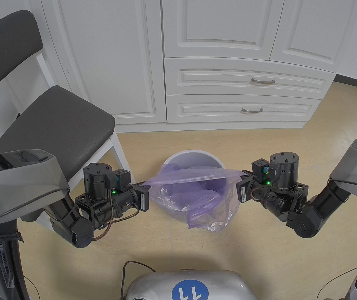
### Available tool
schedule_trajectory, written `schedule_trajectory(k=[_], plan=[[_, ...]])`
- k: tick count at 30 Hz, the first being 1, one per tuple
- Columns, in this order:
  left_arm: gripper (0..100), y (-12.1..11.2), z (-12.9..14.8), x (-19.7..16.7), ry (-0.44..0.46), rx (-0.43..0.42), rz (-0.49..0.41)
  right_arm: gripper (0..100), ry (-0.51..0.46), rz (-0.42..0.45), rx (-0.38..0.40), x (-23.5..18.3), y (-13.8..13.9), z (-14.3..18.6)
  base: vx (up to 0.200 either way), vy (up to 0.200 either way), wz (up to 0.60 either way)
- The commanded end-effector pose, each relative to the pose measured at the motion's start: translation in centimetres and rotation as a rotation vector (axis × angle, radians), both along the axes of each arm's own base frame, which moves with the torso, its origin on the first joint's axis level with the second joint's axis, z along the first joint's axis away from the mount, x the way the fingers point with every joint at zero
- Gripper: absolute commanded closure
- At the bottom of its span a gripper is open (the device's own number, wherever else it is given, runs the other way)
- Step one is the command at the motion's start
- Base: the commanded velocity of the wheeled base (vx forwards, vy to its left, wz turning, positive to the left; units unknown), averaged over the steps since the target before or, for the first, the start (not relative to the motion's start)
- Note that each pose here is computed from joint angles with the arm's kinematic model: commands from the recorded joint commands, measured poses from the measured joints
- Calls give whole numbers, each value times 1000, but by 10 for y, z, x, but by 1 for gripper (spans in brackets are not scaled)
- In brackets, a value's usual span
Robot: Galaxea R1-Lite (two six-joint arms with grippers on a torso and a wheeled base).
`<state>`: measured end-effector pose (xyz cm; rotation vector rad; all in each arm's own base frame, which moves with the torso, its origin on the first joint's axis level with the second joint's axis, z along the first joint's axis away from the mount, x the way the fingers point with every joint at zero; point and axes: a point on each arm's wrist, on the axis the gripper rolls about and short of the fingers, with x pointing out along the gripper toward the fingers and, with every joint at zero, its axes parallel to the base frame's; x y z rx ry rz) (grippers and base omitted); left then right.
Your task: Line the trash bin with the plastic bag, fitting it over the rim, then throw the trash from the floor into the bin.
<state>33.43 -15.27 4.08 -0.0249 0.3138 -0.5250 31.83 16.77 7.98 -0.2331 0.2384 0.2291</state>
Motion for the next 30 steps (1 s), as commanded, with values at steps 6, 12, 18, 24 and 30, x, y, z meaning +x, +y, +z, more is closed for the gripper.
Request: schedule_trajectory(k=[6,12,18,24,30], plan=[[100,9,-7,9,-13,-9,27,100,2,17,-21,-4,-4,-3,0,0,0],[100,-9,-5,7,-52,-46,-2,100,-37,28,0,-2,-4,1,0,0,0],[100,-37,6,8,-77,-110,87,0,-42,39,27,-1,-4,6,0,0,0],[100,-66,1,16,-86,-114,195,0,154,-7,77,-1,-7,7,0,0,0],[100,-74,2,24,-68,-126,260,0,336,-100,160,-9,-14,0,0,0,0]])
